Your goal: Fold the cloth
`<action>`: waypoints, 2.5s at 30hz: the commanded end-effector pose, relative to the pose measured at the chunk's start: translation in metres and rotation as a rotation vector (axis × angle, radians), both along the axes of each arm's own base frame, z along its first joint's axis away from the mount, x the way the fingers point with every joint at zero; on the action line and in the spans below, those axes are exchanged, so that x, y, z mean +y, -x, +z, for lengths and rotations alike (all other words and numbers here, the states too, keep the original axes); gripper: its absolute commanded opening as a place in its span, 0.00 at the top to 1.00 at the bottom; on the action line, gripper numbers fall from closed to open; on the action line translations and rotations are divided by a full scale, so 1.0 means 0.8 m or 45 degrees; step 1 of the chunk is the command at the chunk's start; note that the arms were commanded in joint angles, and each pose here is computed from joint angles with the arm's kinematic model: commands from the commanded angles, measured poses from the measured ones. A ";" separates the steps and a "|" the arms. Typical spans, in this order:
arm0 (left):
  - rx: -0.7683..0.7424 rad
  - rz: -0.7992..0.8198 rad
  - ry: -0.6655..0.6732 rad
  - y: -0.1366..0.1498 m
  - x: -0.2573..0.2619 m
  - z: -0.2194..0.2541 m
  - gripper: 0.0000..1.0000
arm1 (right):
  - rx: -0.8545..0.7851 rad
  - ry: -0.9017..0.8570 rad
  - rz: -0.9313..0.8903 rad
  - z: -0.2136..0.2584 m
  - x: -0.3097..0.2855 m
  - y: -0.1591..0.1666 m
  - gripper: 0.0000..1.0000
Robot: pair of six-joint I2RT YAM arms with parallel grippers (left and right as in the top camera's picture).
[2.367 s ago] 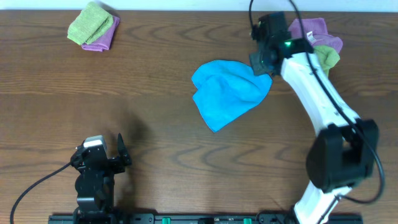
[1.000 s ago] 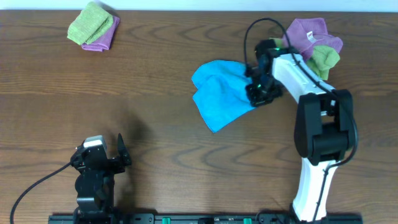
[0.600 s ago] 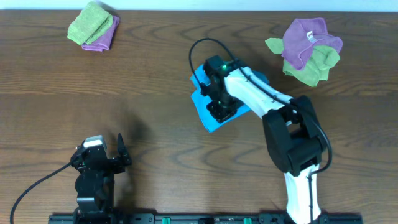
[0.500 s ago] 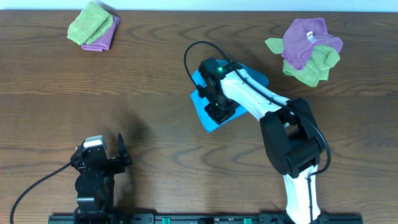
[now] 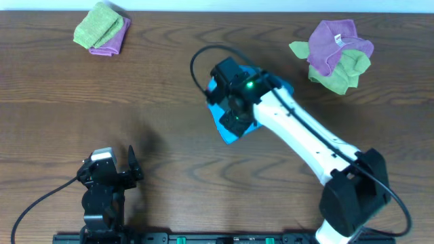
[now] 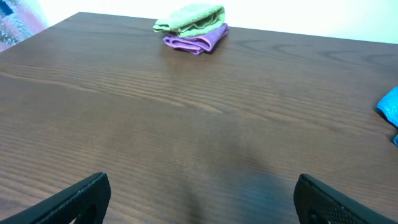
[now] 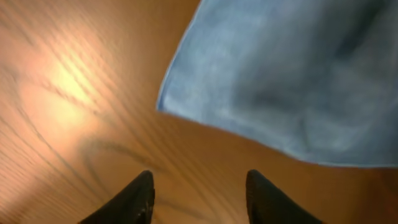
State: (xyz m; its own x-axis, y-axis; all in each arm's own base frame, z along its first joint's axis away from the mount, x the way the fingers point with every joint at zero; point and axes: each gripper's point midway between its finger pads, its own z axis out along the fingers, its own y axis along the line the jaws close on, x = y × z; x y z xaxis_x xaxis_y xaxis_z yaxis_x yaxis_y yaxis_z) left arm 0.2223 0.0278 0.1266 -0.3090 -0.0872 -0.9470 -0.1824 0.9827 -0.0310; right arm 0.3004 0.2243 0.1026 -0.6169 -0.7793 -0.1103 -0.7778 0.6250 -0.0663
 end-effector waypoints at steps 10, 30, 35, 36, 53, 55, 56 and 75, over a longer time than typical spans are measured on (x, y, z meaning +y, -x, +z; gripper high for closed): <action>0.032 0.018 -0.005 0.001 0.003 -0.013 0.05 | -0.161 0.264 0.259 -0.066 0.009 0.030 0.33; 0.032 0.018 -0.004 0.001 0.003 -0.013 0.05 | -0.104 0.186 0.353 -0.125 0.023 0.038 0.46; 0.032 0.018 -0.005 0.001 0.003 -0.013 0.05 | -0.102 0.187 0.338 -0.135 0.022 0.032 0.48; 0.032 0.018 -0.005 0.001 0.003 -0.013 0.05 | -0.104 0.185 0.333 -0.136 0.021 0.030 0.48; 0.032 0.018 -0.004 0.001 0.003 -0.013 0.05 | -0.110 0.174 0.243 -0.150 0.019 0.006 0.99; 0.032 0.018 -0.005 0.001 0.003 -0.013 0.05 | -0.132 0.158 0.214 -0.129 0.030 -0.007 0.99; 0.032 0.018 -0.005 0.001 0.003 -0.013 0.05 | -0.143 0.148 0.203 -0.118 0.036 -0.012 0.99; 0.032 0.017 -0.005 0.001 0.003 -0.013 0.05 | -0.578 -0.397 0.408 0.254 0.205 0.000 0.99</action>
